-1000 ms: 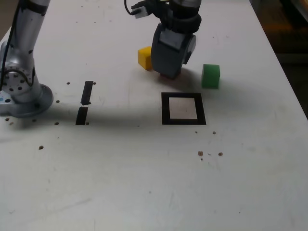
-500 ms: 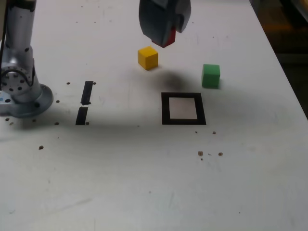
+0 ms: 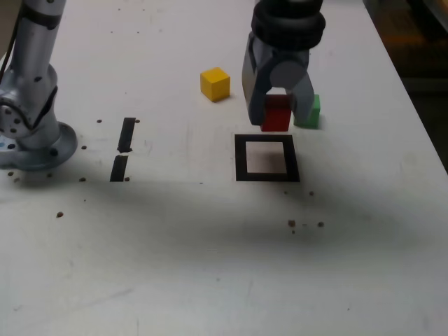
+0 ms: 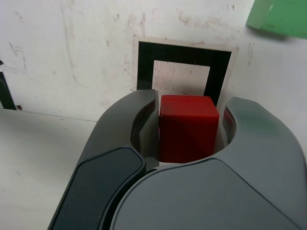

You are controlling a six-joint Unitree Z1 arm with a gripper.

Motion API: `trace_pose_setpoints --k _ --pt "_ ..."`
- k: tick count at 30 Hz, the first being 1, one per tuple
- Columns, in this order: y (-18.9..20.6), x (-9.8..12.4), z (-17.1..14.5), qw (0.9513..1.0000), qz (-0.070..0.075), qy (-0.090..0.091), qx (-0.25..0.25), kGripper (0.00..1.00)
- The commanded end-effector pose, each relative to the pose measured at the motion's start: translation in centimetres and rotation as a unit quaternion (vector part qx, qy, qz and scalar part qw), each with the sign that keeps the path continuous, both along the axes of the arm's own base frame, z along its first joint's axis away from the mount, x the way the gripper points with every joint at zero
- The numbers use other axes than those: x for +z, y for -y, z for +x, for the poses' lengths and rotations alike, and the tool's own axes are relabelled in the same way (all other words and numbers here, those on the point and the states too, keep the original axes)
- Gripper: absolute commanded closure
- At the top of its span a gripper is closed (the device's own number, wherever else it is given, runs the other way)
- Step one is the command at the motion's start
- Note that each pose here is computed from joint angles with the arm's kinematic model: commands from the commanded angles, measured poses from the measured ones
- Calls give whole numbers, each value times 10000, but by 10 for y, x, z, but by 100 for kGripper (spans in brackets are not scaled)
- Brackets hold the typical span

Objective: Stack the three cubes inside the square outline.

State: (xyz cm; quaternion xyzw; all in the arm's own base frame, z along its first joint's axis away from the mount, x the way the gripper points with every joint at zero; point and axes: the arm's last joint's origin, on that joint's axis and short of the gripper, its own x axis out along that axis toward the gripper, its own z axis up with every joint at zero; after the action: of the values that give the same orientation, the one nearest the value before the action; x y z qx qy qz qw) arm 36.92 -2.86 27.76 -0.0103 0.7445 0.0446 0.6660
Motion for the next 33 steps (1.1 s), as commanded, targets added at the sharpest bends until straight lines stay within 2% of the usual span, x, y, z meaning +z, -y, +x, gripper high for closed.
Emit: trace_pose_setpoints --k 1,4,7,16,23,33 --pt "3 -11 2 10000 -4 -97 -20 82" --pt "5 -26 3 9999 11 -154 -42 82" --pt "4 -33 0 9999 55 -130 -52 82" --pt "2 -36 -8 9996 210 99 -129 82" --pt "2 -44 -9 9990 211 362 -171 82" --pt "10 -46 -14 9986 289 397 -174 82"
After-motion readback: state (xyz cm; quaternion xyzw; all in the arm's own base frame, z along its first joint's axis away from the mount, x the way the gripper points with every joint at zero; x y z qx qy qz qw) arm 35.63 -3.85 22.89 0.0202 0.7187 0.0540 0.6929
